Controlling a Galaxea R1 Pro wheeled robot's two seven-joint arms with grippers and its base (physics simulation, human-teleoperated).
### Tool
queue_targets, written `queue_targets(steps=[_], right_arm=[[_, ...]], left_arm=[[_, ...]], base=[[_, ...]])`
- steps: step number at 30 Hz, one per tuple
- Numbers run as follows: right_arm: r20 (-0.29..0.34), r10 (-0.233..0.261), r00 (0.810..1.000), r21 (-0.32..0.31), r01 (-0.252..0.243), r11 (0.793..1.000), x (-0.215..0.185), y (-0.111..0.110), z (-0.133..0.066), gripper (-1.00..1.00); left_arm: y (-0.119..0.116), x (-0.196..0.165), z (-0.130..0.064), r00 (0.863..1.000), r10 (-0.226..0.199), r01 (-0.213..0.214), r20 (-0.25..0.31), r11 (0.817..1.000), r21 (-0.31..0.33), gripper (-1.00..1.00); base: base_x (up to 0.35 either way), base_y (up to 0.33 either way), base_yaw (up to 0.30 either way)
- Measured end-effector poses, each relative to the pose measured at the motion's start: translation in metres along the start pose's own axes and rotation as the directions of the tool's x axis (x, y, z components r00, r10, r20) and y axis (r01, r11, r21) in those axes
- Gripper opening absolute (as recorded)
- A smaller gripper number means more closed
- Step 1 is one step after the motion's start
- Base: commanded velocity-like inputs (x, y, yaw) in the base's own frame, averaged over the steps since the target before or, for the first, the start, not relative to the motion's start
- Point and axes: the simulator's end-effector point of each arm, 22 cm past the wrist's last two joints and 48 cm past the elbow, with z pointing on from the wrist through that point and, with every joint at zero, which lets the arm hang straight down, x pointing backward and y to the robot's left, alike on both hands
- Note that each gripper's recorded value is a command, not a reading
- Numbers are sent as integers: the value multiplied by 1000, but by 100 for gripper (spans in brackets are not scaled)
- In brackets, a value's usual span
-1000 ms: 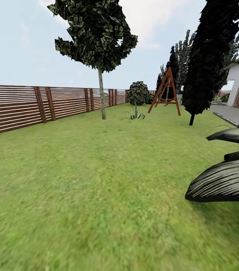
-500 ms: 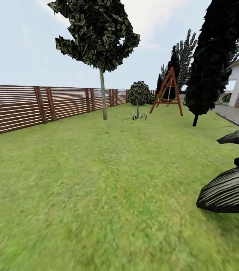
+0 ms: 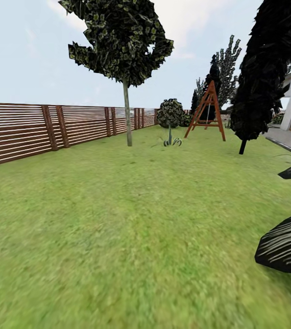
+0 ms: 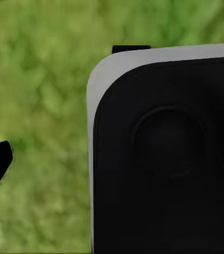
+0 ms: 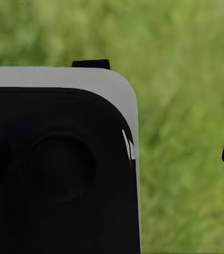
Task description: Take the three Easter eggs out of the wicker basket on the lawn in the garden, then place them on the lawn next to a single tree (choose any tree) so that all three eggs are next to the same tree and none are left in the basket.
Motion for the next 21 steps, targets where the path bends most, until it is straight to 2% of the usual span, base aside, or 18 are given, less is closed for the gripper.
queue_targets(steps=[6, 21], right_arm=[[0, 1, 1000, 0, -1, 1000, 0, 0, 0, 100], [0, 1, 1000, 1, -1, 1000, 0, 0, 0, 100]], left_arm=[[-1, 0, 0, 1000, 0, 0, -1, 1000, 2, 100], [-1, 0, 0, 1000, 0, 0, -1, 1000, 3, 100]], base=[[321, 88, 0], [333, 8, 0]])
